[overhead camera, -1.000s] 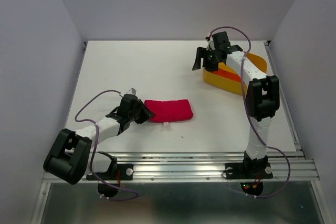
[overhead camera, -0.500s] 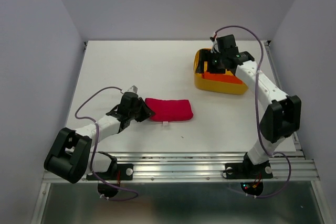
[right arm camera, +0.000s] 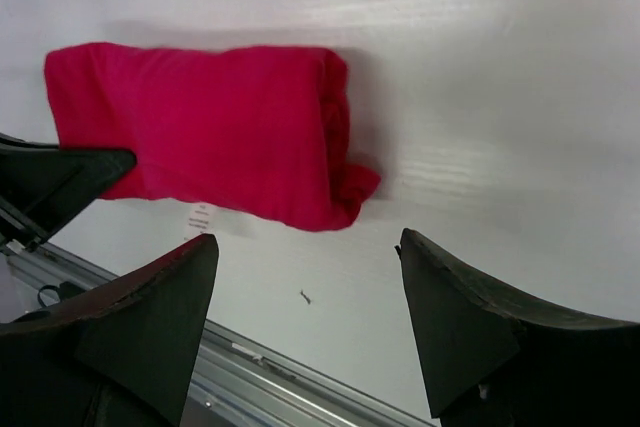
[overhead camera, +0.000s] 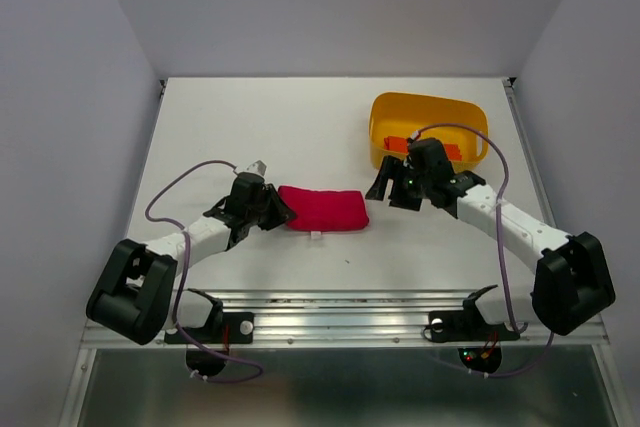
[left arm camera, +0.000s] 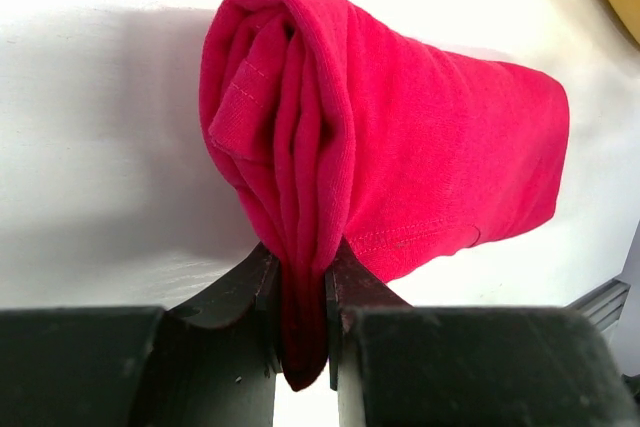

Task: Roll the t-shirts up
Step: Pick up the T-shirt from the center of the board.

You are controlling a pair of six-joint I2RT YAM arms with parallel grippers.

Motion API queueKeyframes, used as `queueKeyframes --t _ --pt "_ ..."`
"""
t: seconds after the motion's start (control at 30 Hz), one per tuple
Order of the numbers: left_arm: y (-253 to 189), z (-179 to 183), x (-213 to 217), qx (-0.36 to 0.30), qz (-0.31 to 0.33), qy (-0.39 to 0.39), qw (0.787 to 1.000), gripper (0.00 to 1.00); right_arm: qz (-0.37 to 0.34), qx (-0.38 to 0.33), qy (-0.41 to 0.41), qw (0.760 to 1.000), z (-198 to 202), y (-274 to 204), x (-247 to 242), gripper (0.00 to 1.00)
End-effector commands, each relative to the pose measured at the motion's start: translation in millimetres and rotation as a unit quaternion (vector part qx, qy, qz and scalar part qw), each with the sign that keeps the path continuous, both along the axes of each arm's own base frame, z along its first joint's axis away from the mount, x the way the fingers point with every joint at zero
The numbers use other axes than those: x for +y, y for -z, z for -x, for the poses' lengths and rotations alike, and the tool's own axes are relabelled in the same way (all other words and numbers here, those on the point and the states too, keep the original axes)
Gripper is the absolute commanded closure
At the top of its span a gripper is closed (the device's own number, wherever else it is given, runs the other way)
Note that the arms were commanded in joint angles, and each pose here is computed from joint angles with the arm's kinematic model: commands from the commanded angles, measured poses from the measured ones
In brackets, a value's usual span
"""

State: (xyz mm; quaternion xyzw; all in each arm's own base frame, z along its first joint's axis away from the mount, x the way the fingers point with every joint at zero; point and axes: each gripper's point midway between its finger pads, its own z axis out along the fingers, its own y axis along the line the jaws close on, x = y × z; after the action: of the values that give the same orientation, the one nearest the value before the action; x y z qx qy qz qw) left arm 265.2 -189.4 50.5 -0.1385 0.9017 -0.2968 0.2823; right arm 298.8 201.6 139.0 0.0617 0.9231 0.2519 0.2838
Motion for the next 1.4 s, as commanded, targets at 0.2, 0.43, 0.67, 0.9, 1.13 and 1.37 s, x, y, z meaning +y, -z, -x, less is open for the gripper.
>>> queueKeyframes --t 0.2,0.43,0.67,0.9,1.13,1.37 --pt "-19 -17 -12 -0.034 0.013 0.022 0.999 1.0 -0.128 -0.006 0.116 0.985 1 20 11 0.17" --pt "-20 -17 -12 -0.034 0.014 0.022 0.999 1.0 -0.169 0.046 0.108 0.979 4 54 33 0.07" --pt "-17 -18 -13 -0.031 0.013 0.023 0.999 1.0 -0.159 0.083 0.112 0.977 13 76 44 0.08" --pt "-18 -19 -13 -0.031 0.013 0.023 0.999 1.0 -0.156 0.089 0.119 0.977 12 83 49 0.13" --pt "-15 -18 -13 -0.029 0.012 0.024 0.999 1.0 -0.144 0.09 0.124 0.978 8 92 51 0.26" --pt "-16 -18 -13 -0.031 0.012 0.025 0.999 1.0 -0.121 0.079 0.139 0.98 1 103 47 0.54"
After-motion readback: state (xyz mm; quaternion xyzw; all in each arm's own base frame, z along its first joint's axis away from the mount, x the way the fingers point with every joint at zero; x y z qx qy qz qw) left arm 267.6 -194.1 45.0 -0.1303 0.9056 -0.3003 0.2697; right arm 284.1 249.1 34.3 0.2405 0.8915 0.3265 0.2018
